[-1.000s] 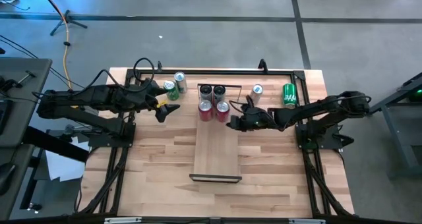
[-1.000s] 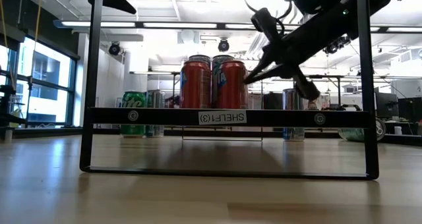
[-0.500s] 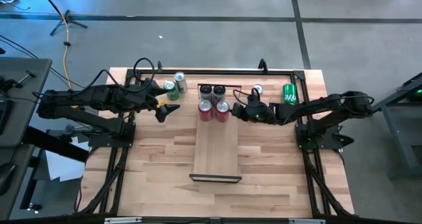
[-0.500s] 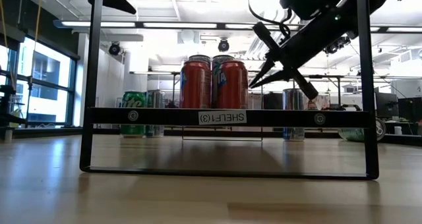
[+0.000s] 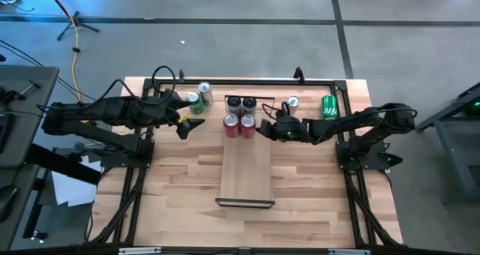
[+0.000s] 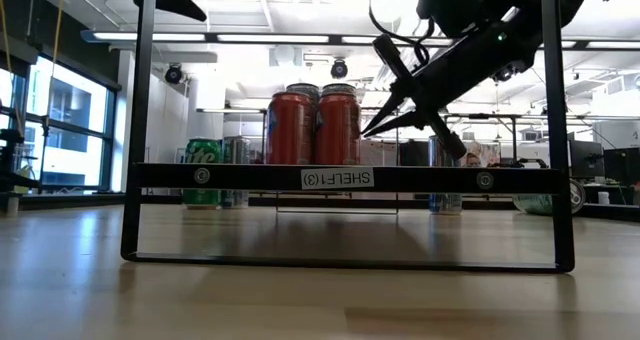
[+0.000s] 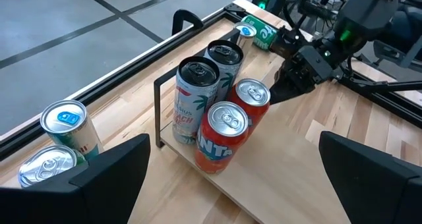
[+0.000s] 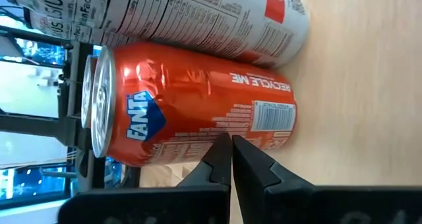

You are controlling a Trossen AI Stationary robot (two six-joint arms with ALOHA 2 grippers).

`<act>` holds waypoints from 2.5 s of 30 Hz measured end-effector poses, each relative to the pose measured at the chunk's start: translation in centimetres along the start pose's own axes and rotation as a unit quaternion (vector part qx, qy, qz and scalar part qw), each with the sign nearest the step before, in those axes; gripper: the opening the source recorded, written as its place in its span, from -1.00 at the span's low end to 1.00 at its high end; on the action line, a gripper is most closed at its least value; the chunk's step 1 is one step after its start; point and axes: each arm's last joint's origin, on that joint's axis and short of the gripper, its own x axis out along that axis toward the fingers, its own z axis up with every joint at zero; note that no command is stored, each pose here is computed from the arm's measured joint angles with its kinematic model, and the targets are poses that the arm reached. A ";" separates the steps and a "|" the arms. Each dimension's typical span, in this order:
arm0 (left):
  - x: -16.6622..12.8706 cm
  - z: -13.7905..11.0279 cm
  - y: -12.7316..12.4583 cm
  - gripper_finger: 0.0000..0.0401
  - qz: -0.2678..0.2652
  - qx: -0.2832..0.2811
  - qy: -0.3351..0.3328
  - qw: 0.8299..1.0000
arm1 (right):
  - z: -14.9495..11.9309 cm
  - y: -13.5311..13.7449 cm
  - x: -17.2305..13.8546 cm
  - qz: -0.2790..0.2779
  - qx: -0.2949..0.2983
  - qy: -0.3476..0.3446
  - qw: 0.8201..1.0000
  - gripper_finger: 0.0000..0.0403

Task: Place canned beverage on shelf
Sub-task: Put the left red soda can, aligned with the other red soda can on the shelf, then put the left blue soda can on the shelf

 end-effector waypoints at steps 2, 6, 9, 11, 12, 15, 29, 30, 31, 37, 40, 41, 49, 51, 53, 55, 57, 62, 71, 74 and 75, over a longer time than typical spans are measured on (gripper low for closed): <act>0.0 0.0 0.0 0.98 0.000 0.000 0.000 1.000 | -0.1 0.0 0.1 0.002 -0.001 0.003 1.000 -1.00; 0.0 0.0 0.0 0.98 -0.002 0.000 0.002 1.000 | 0.0 0.1 -0.3 -0.002 -0.024 0.011 1.000 -1.00; 0.0 0.0 0.0 0.98 -0.003 -0.001 0.001 1.000 | 0.3 0.4 -1.3 -0.004 -0.043 0.018 0.999 -1.00; 0.0 0.0 0.0 0.98 -0.003 -0.001 0.002 1.000 | 0.5 0.6 -2.2 -0.009 -0.063 0.019 0.998 -1.00; 0.0 0.0 0.0 0.98 -0.003 -0.001 0.001 1.000 | 0.7 0.9 -2.7 -0.005 -0.072 0.019 0.997 -1.00; 0.0 0.1 0.0 0.98 -0.003 -0.003 -0.002 1.000 | 1.2 1.4 -4.4 -0.002 -0.107 0.016 0.994 -1.00; 7.5 -4.3 0.0 0.98 0.014 0.040 0.083 0.996 | 2.9 3.0 -10.3 0.049 -0.167 -0.027 0.984 -1.00; 7.7 -4.7 0.1 0.98 0.002 0.030 0.081 0.996 | 3.0 3.0 -10.5 0.048 -0.168 -0.027 0.984 -1.00; 7.7 -5.0 0.3 0.98 -0.013 0.019 0.077 0.997 | 2.9 3.0 -10.5 0.047 -0.172 -0.026 0.984 -1.00; 4.3 -4.4 1.2 0.98 -0.161 -0.055 -0.059 0.984 | 2.3 3.2 -10.8 0.061 -0.271 -0.017 0.960 -1.00; 1.8 -4.1 2.1 0.98 -0.205 -0.088 -0.143 0.964 | 1.7 3.9 -11.1 0.103 -0.337 -0.009 0.936 -1.00; 1.0 -4.1 2.6 0.98 -0.209 -0.095 -0.165 0.959 | 1.6 4.2 -11.2 0.122 -0.359 -0.008 0.925 -1.00; -1.9 -5.0 4.7 0.98 -0.155 -0.090 -0.215 0.960 | 0.6 6.9 -12.6 0.303 -0.507 -0.034 0.806 -1.00; -2.1 -4.8 4.8 0.98 -0.159 -0.093 -0.223 0.957 | 0.5 7.1 -12.7 0.313 -0.517 -0.044 0.795 -1.00; -2.2 -4.8 4.8 0.98 -0.161 -0.095 -0.228 0.955 | 0.5 7.2 -12.8 0.314 -0.513 -0.051 0.797 -1.00; -2.1 -4.8 4.7 0.98 -0.160 -0.094 -0.226 0.956 | 0.5 7.2 -12.8 0.312 -0.507 -0.051 0.802 -1.00; -1.7 -4.8 4.5 0.98 -0.161 -0.090 -0.218 0.958 | 0.5 7.2 -12.8 0.312 -0.506 -0.051 0.802 -1.00; -0.7 -4.7 3.8 0.98 -0.177 -0.083 -0.197 0.961 | 0.6 7.2 -12.8 0.312 -0.506 -0.051 0.803 -1.00; 0.9 -4.8 3.2 0.98 -0.169 -0.075 -0.176 0.967 | 0.6 7.2 -12.8 0.312 -0.505 -0.051 0.803 -1.00; 1.0 -4.8 3.1 0.98 -0.168 -0.074 -0.174 0.968 | 0.6 7.2 -12.8 0.311 -0.505 -0.051 0.803 -1.00; 1.0 -4.8 3.1 0.98 -0.168 -0.074 -0.175 0.967 | 0.6 7.2 -12.8 0.311 -0.505 -0.051 0.803 -1.00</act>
